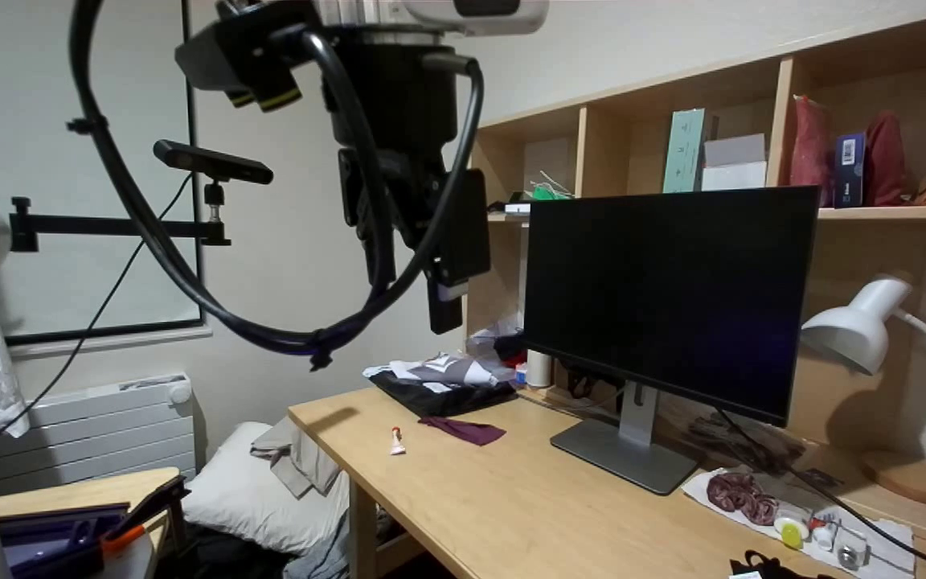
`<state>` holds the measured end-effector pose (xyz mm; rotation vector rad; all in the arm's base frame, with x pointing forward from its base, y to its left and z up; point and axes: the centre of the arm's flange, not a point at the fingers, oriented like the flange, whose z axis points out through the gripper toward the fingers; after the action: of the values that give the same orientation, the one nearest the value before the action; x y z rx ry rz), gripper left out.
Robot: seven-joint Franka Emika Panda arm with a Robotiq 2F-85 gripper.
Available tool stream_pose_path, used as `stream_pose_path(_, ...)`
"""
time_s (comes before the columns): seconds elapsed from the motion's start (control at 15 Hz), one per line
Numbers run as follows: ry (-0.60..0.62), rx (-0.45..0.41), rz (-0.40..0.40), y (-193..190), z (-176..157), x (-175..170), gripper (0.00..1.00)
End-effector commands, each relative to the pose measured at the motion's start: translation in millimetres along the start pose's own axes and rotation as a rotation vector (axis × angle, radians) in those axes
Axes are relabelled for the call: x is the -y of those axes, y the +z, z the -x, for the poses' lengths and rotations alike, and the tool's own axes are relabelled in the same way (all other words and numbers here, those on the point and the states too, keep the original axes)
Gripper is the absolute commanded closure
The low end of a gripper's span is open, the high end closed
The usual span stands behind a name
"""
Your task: Move the black gloves to the left then put the orange object in the drawer
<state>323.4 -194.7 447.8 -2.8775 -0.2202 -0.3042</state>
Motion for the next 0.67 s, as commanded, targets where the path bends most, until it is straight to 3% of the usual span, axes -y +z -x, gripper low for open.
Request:
stream_pose_path(0.0,0.029,-0.025,0.064,10.9,-17.8,-0.8,0.0)
stream_pose_path(0.33,0.135,-0.082,0.153,59.4,-87.8,3.2,0.0)
stream_pose_path(0.6,0.261,-0.064,0.22,111.0,-147.3,1.6,0.0)
